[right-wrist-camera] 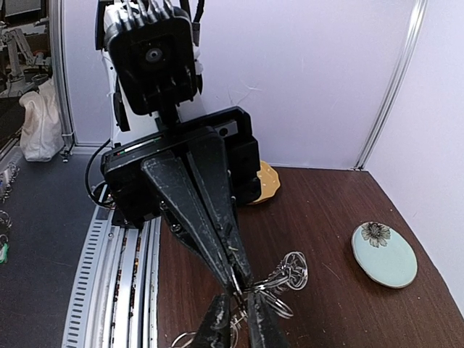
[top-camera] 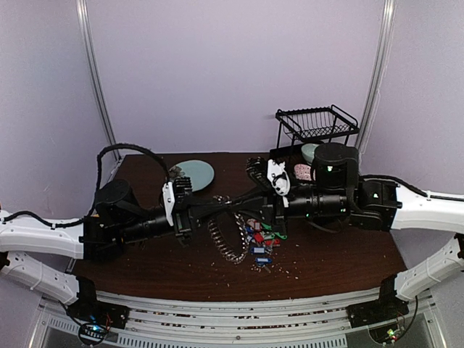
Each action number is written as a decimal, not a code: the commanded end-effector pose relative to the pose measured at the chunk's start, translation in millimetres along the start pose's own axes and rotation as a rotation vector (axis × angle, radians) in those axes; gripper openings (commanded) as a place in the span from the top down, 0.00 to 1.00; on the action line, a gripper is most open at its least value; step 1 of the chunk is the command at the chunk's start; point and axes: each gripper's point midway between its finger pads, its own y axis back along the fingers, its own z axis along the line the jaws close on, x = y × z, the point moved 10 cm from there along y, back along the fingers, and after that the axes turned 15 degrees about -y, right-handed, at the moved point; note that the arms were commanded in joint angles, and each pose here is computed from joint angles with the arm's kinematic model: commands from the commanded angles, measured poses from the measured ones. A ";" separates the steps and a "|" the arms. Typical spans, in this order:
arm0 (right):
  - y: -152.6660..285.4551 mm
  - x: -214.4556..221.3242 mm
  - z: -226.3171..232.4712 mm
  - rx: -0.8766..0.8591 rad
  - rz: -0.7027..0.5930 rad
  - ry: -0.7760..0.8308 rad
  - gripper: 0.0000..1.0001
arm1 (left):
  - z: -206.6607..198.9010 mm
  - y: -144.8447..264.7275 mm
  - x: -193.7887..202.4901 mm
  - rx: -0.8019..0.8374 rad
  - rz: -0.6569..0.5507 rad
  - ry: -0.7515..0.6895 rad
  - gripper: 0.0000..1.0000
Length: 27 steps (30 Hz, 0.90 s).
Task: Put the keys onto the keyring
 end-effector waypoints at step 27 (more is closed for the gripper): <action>4.9 -8.9 2.7 -0.027 0.049 0.075 1.00 | -2.2 0.5 -13.2 0.065 -0.109 -0.002 0.98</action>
